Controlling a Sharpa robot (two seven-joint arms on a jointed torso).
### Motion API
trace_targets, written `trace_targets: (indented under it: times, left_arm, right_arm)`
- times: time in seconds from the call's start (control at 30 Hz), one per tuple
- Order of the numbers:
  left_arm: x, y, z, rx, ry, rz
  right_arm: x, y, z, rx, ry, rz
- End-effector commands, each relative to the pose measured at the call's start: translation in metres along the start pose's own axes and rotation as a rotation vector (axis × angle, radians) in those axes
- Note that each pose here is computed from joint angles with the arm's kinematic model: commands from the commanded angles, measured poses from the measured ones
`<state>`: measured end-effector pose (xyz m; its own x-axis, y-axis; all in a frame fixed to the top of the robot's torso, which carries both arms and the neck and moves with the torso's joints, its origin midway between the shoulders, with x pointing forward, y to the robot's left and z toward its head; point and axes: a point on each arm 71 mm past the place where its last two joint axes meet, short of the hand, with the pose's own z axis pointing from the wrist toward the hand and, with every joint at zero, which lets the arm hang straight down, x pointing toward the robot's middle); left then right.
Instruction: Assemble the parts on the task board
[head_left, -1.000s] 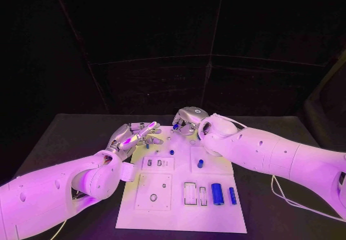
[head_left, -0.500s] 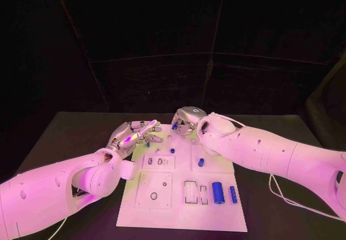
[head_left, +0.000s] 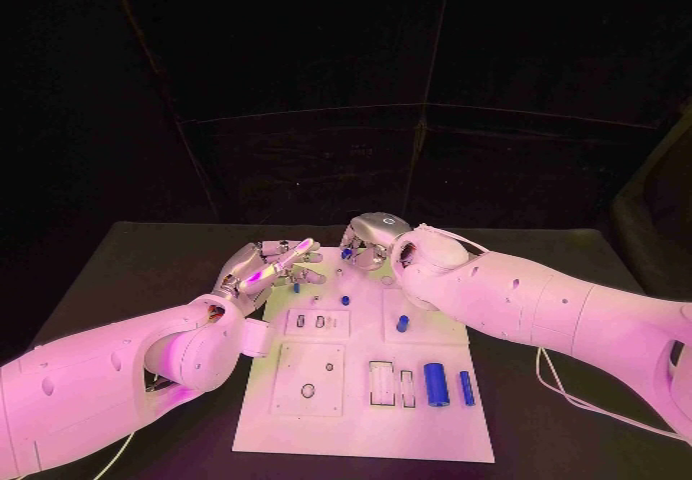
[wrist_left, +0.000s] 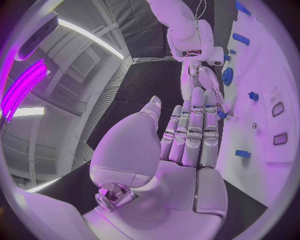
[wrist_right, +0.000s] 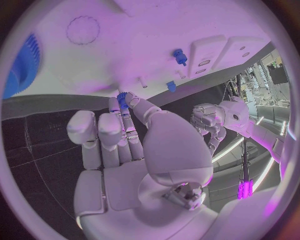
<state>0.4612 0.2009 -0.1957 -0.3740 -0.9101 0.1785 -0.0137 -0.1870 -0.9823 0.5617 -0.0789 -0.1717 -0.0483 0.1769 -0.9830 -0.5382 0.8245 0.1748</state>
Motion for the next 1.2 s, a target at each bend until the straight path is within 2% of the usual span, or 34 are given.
trace_targets:
  times: [0.03,0.83,1.1,1.2]
  left_arm:
    - [0.001,-0.0011,0.0008,0.0,0.013,-0.007]
    - [-0.0007,-0.0023,0.0002,-0.005,0.017,-0.008]
    - [-0.0013,-0.0022,0.0004,-0.006,0.017,-0.008]
    - [-0.0026,-0.0024,0.0,-0.006,0.015,-0.007]
  right_arm:
    - [-0.002,0.001,0.001,-0.007,-0.015,-0.02]
    - [-0.001,-0.001,0.003,0.012,0.003,-0.031]
    - [-0.003,-0.003,0.0,0.012,-0.023,-0.028]
    - [-0.006,-0.007,-0.006,0.014,-0.038,-0.024]
